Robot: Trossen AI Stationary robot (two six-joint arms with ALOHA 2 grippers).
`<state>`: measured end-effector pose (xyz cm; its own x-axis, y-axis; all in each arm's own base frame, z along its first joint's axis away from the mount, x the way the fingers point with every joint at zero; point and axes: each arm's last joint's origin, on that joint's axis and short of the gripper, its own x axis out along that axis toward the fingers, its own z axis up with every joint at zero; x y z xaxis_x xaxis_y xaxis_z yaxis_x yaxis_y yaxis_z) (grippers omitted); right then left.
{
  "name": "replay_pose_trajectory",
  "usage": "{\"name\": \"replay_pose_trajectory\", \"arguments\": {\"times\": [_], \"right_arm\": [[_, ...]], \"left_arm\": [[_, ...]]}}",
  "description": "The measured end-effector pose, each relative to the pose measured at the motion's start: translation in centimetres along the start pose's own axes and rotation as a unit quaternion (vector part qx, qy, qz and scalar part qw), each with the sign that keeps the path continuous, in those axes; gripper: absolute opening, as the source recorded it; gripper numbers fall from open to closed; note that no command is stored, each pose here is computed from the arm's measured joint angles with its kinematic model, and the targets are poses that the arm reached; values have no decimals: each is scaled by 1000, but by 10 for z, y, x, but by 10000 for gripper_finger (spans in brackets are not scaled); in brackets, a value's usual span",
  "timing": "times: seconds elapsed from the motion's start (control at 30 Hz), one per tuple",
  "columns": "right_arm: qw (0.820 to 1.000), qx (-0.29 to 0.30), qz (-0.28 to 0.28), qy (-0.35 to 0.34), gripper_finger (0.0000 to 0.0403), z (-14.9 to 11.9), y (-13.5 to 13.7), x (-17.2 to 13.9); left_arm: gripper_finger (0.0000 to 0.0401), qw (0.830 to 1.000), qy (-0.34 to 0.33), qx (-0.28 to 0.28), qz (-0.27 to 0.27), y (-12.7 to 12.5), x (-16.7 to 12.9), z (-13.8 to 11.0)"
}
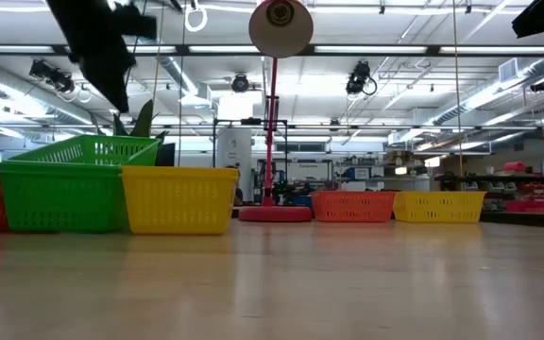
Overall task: Stack baskets by color
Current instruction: Stack the right green bin on the left stacked green bins, then stack the top orange bin on the bottom stacked orange bins
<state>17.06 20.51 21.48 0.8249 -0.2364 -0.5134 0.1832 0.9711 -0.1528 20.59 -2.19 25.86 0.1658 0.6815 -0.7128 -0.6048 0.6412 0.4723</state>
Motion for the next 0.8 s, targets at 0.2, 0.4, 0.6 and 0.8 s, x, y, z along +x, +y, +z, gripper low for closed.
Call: {"name": "replay_pose_trajectory", "arguments": {"times": [0.2, 0.4, 0.6, 0.8], "right_arm": [[1000, 0, 0, 0, 114, 0, 0, 0], [1000, 0, 0, 0, 114, 0, 0, 0], [1000, 4, 0, 0, 113, 0, 0, 0], [1000, 27, -8, -4, 113, 1, -1, 2]], "left_arm": [[9, 992, 89, 0, -91, 4, 55, 2], [9, 992, 91, 1, -87, 13, 63, 8], [8, 995, 40, -1, -90, 21, 33, 26], [20, 986, -41, 17, -162, -9, 2, 29]]}}
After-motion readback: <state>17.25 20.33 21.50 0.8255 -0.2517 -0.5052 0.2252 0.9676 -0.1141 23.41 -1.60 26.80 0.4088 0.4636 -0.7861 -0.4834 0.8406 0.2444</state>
